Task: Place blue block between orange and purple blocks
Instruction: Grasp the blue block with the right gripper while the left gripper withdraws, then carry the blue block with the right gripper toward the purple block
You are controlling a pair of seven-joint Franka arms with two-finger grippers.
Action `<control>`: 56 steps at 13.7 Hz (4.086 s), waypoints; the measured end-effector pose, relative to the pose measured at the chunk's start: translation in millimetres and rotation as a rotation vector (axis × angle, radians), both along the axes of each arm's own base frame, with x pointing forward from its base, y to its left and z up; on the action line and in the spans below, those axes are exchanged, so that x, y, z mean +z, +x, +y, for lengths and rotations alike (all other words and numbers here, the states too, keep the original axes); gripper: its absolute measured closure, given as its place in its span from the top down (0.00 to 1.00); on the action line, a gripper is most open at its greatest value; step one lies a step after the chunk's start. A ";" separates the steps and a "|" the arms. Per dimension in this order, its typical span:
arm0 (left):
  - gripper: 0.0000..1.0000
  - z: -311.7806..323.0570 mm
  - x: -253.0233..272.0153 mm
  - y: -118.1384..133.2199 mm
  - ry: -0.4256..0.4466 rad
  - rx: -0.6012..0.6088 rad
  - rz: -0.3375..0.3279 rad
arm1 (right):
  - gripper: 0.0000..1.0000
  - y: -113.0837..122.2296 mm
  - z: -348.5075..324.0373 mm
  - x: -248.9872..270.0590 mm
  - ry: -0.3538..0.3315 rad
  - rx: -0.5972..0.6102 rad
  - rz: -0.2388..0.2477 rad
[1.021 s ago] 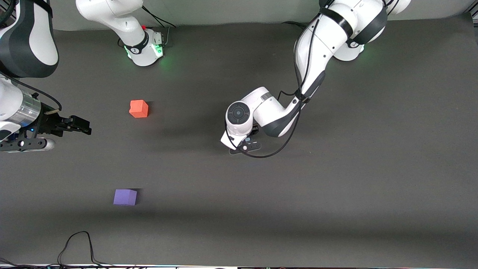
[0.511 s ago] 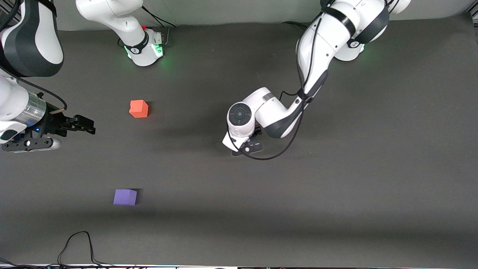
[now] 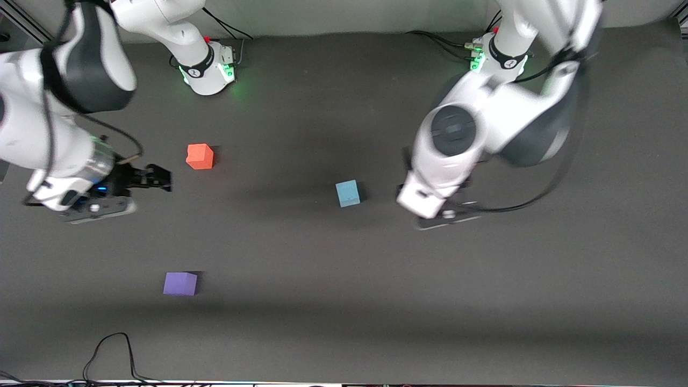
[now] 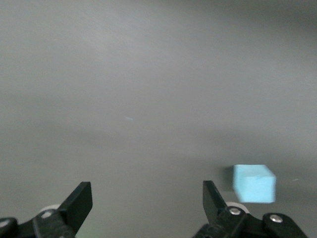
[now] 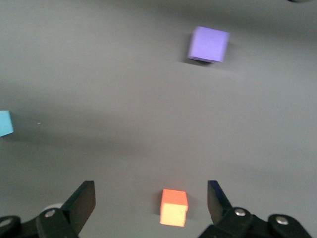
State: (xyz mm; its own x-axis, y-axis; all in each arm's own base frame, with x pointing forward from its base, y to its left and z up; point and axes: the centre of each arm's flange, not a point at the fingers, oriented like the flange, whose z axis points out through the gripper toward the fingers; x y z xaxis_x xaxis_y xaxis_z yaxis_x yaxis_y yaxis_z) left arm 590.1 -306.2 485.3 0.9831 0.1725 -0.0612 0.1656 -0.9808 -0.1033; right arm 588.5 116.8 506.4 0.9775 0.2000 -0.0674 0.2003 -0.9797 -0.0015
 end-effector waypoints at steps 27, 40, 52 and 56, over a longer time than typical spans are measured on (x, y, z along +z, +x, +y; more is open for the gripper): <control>1.00 316.3 64.8 -57.1 -0.008 -0.077 0.052 | 1.00 -70.8 402.5 -311.7 -0.043 0.233 0.045; 1.00 319.9 71.8 -59.0 -0.028 -0.060 0.078 | 0.61 -68.8 381.9 -301.4 -0.104 0.126 0.078; 1.00 319.7 71.8 -57.3 -0.033 -0.059 0.084 | 0.61 61.1 57.5 -168.4 -0.121 -0.132 0.024; 1.00 319.8 71.7 -57.3 -0.033 -0.059 0.084 | 0.61 34.2 -32.7 -232.4 -0.067 -0.138 -0.020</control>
